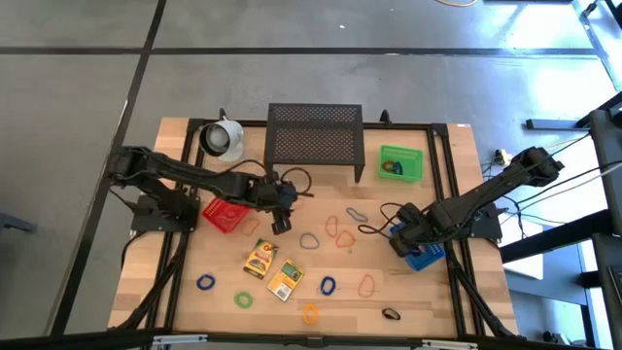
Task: Pick & Place Office Desk Supplies
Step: Put the blue rubber band into the blue bin, then put the orange rubber band into the blue bin
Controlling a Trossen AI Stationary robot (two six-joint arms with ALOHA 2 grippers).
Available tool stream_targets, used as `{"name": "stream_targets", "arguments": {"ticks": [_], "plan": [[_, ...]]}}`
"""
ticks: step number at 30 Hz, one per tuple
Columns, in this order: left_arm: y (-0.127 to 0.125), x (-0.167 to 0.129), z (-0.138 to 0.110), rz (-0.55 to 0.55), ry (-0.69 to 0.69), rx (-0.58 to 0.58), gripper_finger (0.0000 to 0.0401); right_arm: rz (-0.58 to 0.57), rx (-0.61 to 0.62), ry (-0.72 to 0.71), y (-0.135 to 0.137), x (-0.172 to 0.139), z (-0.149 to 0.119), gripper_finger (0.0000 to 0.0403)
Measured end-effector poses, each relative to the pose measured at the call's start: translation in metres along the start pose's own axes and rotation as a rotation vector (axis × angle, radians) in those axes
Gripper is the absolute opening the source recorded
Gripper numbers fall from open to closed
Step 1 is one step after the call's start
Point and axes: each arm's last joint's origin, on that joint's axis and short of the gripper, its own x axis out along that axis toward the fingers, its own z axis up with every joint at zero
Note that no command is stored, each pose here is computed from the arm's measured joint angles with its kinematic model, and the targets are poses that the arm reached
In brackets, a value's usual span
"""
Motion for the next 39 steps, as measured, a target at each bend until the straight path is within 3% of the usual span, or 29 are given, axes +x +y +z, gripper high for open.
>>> {"name": "stream_targets", "arguments": {"ticks": [9, 17, 29, 39], "plan": [[-0.008, 0.032, -0.007, -0.031, 0.086, 0.005, 0.0175, 0.012, 0.001, 0.093, 0.000, 0.000, -0.003, 0.0251], [-0.005, 0.033, -0.023, -0.031, 0.270, -0.043, 0.0175, 0.062, -0.047, 0.105, 0.009, -0.018, -0.002, 0.0261], [-0.010, 0.035, -0.009, -0.091, 0.125, -0.077, 0.0175, 0.129, -0.127, 0.104, 0.019, -0.038, 0.000, 0.0245], [-0.018, 0.044, 0.011, -0.161, -0.095, 0.114, 0.0175, 0.178, -0.210, -0.143, 0.029, -0.051, 0.008, 0.0219]]}}
